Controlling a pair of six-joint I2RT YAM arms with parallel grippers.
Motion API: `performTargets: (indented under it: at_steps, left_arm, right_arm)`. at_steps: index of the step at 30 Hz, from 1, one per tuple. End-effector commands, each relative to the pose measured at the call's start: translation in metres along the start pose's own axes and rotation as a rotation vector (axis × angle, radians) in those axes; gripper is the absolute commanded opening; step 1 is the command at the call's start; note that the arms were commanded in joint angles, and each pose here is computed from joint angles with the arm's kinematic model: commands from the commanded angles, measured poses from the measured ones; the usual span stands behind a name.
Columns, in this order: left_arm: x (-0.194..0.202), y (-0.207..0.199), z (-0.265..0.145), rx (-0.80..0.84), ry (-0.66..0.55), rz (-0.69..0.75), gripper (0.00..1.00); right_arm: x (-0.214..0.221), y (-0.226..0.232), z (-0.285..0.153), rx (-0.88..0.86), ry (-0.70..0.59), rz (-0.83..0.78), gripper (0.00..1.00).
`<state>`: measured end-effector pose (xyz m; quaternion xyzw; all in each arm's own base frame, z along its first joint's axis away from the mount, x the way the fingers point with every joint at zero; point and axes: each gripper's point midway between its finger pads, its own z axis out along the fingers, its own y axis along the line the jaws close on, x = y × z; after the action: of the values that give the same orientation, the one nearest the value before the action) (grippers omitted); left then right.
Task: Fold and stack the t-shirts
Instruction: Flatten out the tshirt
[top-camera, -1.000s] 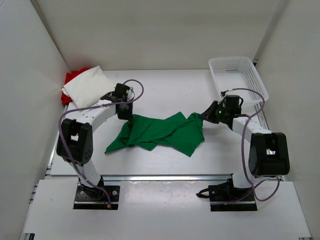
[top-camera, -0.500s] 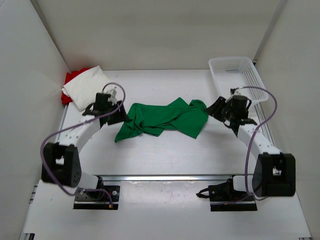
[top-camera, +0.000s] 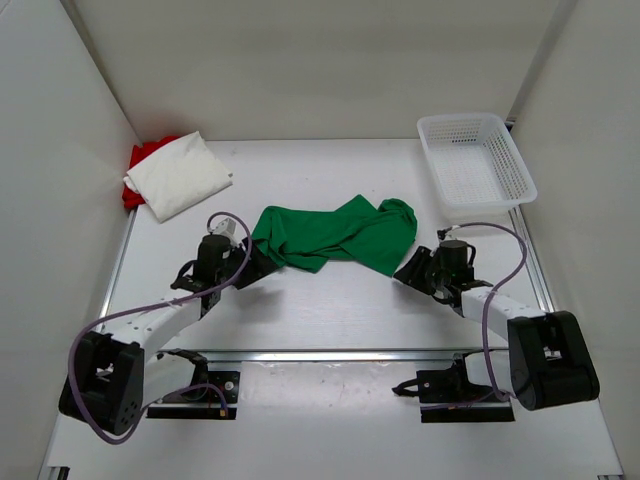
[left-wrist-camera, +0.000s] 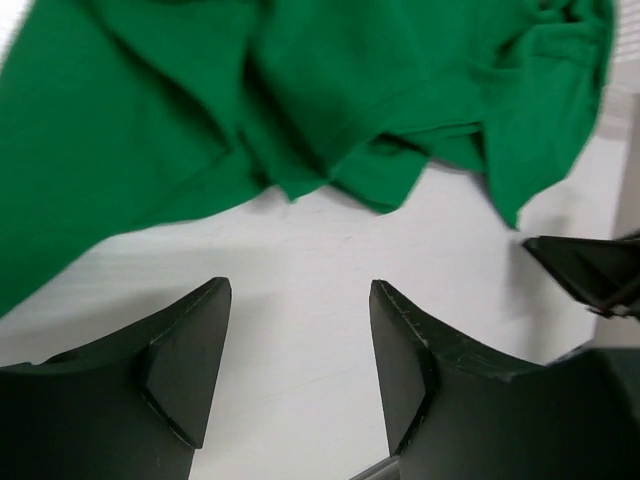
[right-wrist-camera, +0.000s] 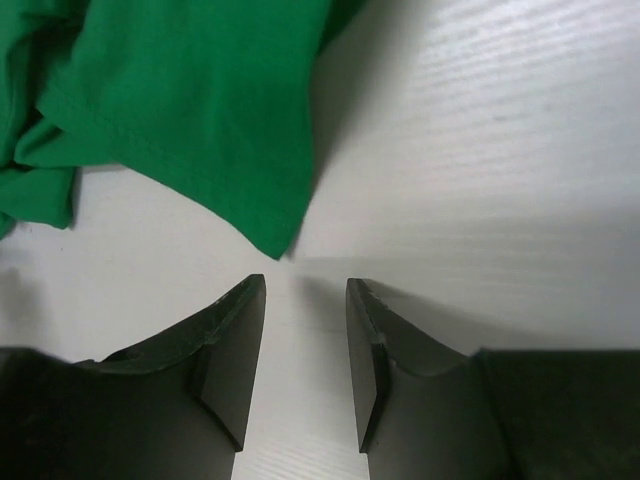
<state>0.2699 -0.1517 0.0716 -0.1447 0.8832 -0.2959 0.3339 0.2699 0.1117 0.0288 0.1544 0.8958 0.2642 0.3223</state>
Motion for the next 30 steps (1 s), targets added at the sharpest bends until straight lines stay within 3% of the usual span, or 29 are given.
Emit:
performTargets:
  at_steps: [1, 15, 18, 23, 27, 30]
  left_arm:
    - [-0.026, -0.042, 0.001, 0.125, -0.122, -0.041, 0.68]
    - [-0.035, -0.036, 0.038, 0.033, -0.171, -0.092, 0.62]
    - [-0.026, -0.042, 0.05, 0.011, -0.119, -0.025, 0.51]
    - [-0.032, -0.033, 0.06, -0.071, -0.147, 0.029, 0.43]
    - [-0.03, -0.024, 0.068, -0.105, -0.128, 0.039, 0.26]
    - [-0.031, -0.022, 0.07, -0.119, -0.13, 0.05, 0.25]
  right_arm:
    - [-0.012, 0.005, 0.011, 0.006, -0.065, -0.041, 0.37]
    - [-0.007, -0.009, 0.025, 0.314, -0.004, -0.267, 0.41]
    - [-0.003, -0.014, 0.028, 0.337, 0.024, -0.276, 0.33]
    - [-0.002, -0.015, 0.028, 0.334, 0.019, -0.276, 0.18]
    - [-0.004, -0.009, 0.029, 0.312, 0.017, -0.279, 0.07]
    - [-0.004, -0.006, 0.029, 0.29, 0.011, -0.268, 0.0]
